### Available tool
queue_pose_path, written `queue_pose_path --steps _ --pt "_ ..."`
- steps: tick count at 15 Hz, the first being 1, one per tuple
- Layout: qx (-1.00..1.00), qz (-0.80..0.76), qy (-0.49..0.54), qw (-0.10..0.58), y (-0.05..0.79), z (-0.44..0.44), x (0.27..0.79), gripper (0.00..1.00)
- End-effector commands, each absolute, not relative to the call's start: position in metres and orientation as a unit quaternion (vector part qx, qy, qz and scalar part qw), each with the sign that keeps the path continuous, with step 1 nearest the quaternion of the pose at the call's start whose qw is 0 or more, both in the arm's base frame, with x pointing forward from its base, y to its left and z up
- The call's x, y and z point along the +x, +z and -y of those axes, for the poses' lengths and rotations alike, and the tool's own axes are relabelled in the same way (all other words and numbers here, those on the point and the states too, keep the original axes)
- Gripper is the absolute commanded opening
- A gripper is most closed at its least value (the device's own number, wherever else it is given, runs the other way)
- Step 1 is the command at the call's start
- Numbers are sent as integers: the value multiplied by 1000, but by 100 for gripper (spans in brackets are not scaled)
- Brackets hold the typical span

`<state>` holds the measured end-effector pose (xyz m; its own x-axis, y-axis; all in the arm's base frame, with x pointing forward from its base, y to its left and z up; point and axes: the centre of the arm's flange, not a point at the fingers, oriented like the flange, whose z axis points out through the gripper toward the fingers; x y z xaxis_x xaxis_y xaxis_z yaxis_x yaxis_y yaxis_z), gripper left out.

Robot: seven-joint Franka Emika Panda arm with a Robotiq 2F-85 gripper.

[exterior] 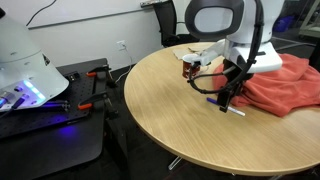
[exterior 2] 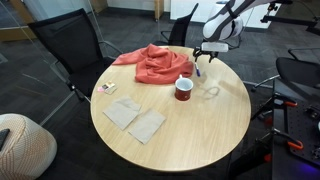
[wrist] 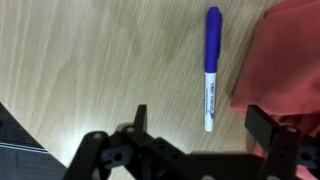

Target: Put the marker into the mug.

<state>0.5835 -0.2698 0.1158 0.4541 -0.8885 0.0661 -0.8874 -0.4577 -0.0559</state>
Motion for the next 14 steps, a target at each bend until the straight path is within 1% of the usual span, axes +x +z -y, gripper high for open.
queue_pose_path --steps 1,14 --pt "-846 -531 -51 -3 110 274 596 100" --pt "-851 -522 -47 -15 82 279 604 100"
